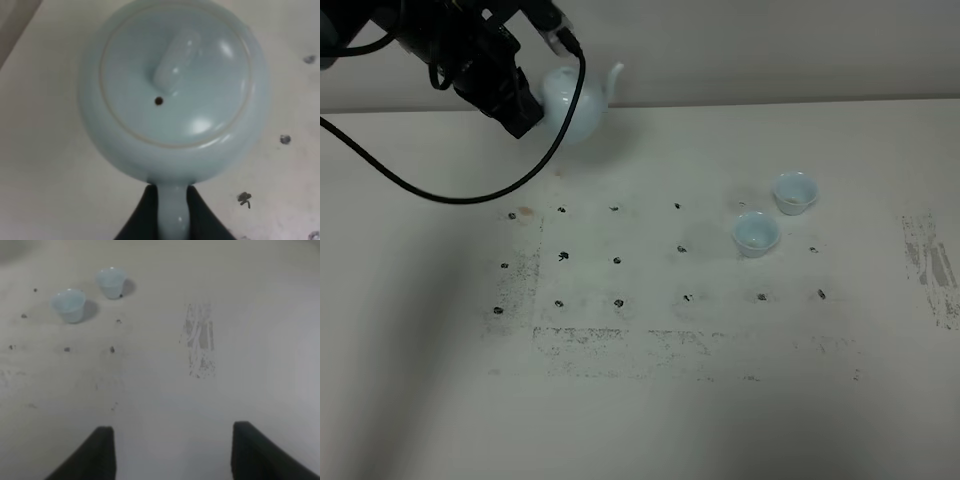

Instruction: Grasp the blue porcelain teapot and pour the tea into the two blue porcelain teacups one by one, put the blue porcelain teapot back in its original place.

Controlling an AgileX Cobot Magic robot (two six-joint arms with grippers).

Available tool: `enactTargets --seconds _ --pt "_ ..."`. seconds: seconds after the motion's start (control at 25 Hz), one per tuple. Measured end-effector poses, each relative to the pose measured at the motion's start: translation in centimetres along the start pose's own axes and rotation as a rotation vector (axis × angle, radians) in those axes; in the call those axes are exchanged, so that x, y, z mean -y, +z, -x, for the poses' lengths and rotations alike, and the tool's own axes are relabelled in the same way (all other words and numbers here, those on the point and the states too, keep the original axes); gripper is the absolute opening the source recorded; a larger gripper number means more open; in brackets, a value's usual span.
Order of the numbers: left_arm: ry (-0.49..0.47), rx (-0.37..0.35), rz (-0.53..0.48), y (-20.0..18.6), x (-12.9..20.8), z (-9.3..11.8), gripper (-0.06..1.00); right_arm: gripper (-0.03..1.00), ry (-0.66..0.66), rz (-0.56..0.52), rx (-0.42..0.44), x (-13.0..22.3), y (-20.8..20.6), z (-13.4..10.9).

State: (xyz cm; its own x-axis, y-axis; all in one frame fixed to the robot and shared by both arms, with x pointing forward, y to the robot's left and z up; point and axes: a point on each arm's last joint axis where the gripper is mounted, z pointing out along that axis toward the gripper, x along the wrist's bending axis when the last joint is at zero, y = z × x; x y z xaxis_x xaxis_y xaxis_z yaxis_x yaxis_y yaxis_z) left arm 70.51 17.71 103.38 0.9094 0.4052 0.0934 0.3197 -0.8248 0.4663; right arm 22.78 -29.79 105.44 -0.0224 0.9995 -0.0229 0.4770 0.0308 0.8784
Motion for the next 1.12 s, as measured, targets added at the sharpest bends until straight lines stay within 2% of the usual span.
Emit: enactTargets --seconds 0.16,0.28,0.6,0.72,0.96,1.12 --pt "0.168 0.04 0.017 1.1 0.0 0.2 0.0 0.49 0.0 0.0 0.0 0.0 0.0 0.0" --pt "0.234 0.071 0.012 2.7 -0.2 0.6 0.0 0.49 0.0 0.0 0.0 0.0 0.0 0.0" --pt "0.324 0.136 -0.002 6.8 -1.4 2.5 0.0 0.49 0.0 0.0 -0.001 0.0 0.0 0.0" --pt "0.343 0.157 0.007 7.1 -2.1 3.0 0.0 0.49 0.0 0.001 -0.001 0.0 0.0 0.0" --pt "0.366 0.11 0.065 5.8 -3.5 2.4 0.0 0.49 0.0 0.001 -0.001 0.0 0.0 0.0" --pt "0.365 0.094 0.083 6.9 -3.7 1.7 0.0 0.49 0.0 0.001 -0.001 0.0 0.0 0.0"
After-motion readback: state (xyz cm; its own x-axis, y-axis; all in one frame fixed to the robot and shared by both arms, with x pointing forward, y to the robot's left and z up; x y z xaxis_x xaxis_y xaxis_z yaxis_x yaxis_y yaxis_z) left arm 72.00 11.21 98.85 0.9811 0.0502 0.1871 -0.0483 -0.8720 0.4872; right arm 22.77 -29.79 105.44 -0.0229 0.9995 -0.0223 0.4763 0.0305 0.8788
